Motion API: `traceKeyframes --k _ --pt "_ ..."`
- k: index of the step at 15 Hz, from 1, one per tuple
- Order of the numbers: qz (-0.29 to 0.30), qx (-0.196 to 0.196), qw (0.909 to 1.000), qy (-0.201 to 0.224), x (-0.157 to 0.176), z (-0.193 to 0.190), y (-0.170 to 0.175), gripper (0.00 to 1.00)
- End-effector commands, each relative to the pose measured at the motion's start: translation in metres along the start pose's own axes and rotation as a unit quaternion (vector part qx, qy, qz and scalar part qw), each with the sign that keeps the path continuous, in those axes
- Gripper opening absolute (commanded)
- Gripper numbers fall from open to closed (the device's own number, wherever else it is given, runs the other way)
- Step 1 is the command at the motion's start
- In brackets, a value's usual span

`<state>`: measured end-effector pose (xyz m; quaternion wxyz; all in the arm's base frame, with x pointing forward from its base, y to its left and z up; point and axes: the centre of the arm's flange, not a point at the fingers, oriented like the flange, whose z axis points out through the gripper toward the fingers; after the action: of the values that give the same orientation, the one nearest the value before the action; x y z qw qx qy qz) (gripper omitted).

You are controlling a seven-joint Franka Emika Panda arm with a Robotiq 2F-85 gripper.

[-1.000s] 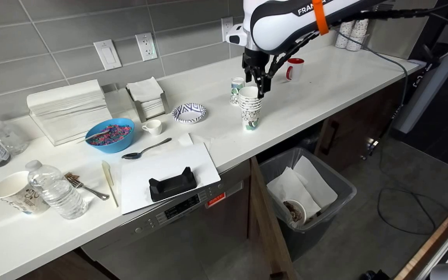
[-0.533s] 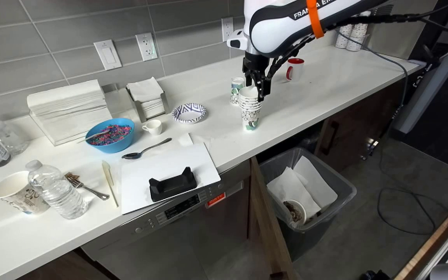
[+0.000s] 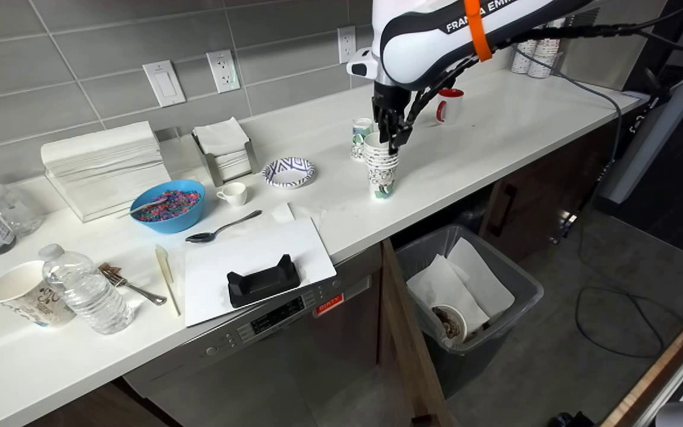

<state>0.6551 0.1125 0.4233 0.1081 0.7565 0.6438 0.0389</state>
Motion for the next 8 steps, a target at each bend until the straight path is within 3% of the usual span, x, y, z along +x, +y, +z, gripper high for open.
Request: traceKeyframes --k 1,3,8 --pt "-0.003 0.011 0.9999 -0.001 -0.0027 0.0009 0.0070 0.15" --pt "-0.002 0.012 0.9999 -0.001 -0.0035 0.0007 0.0073 0.00" --pt "0.000 0.013 0.9999 -0.008 -0.0054 -0.0032 0.0071 0.01"
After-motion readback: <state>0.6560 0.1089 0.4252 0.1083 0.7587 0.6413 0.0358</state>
